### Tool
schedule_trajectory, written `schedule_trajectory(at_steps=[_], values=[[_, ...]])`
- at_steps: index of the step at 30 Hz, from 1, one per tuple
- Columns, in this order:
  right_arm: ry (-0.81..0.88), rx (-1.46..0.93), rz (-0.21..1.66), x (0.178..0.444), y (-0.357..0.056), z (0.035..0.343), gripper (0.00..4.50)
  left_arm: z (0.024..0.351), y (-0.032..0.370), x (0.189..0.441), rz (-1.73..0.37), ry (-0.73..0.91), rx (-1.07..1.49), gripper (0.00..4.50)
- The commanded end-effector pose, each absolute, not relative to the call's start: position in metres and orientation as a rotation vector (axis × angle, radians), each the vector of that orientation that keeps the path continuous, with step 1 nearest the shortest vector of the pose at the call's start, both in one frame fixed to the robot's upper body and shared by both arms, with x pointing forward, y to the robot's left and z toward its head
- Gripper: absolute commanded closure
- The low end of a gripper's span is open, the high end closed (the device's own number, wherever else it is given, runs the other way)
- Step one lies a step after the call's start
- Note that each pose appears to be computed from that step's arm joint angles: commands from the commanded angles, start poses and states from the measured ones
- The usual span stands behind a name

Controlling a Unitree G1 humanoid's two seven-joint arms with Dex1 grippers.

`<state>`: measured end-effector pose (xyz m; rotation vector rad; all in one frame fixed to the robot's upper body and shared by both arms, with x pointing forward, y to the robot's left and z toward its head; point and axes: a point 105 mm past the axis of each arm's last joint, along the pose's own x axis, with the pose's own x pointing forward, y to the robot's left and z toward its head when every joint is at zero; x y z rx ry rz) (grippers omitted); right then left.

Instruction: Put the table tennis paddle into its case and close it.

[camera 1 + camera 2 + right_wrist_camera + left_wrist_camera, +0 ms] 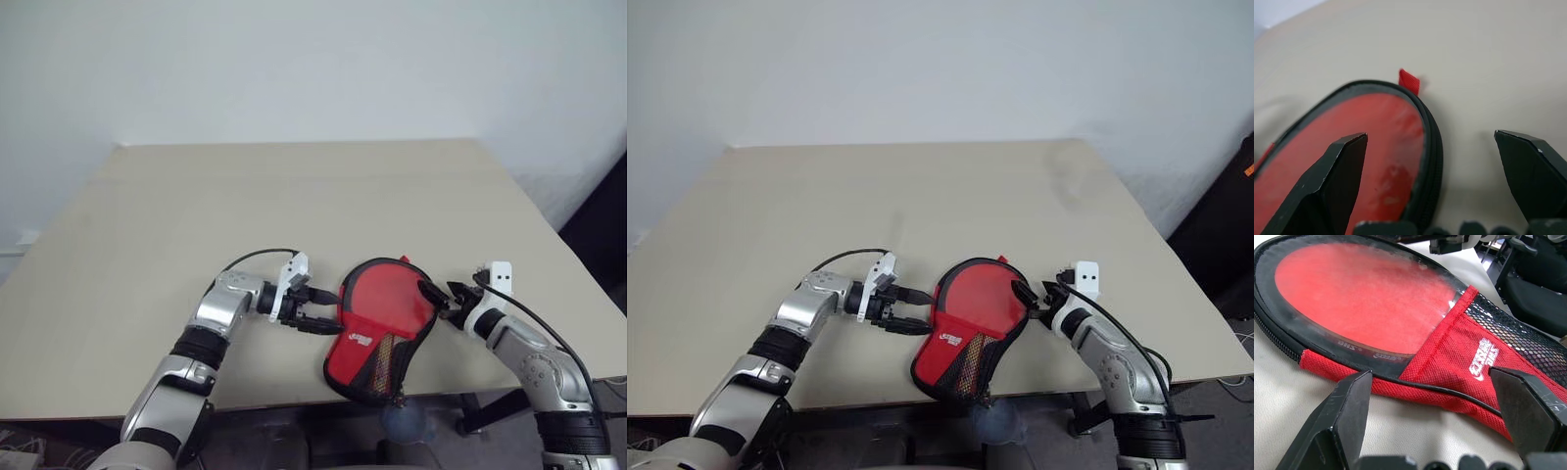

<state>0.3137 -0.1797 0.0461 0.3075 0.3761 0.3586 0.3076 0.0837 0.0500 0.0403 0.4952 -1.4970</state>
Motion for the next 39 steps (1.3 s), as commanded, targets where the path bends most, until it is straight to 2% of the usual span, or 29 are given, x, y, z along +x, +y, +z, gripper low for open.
schedule_trajectory(at_steps=[1, 3, 6, 13, 16, 22, 29, 39], values=[[0.36, 0.283, 0.379, 0.318, -0.177, 0.053, 0.01, 0.053, 0.077, 0.309, -1.503, 0.465, 0.047, 0.45], [0.384, 0.265, 0.385, 0.315, -0.175, 0.047, 0.18, 0.054, 0.075, 0.31, -1.498, 0.458, 0.042, 0.45], [0.402, 0.22, 0.4, 0.313, -0.172, 0.042, 0.89, 0.054, 0.073, 0.313, -1.492, 0.456, 0.04, 0.45], [0.386, 0.231, 0.397, 0.315, -0.171, 0.049, 3.51, 0.052, 0.068, 0.317, -1.481, 0.451, 0.042, 0.45], [0.35, 0.233, 0.395, 0.315, -0.171, 0.056, 4.48, 0.049, 0.069, 0.318, -1.47, 0.455, 0.048, 0.45], [0.197, 0.335, 0.344, 0.324, -0.18, 0.088, 4.48, 0.048, 0.071, 0.317, -1.466, 0.464, 0.049, 0.45], [0.085, 0.394, 0.195, 0.342, -0.199, 0.113, 4.48, 0.05, 0.072, 0.322, -1.437, 0.466, 0.044, 0.45], [0.017, 0.45, -0.048, 0.358, -0.239, 0.121, 4.48, 0.048, 0.068, 0.319, -1.445, 0.47, 0.025, 0.45]])
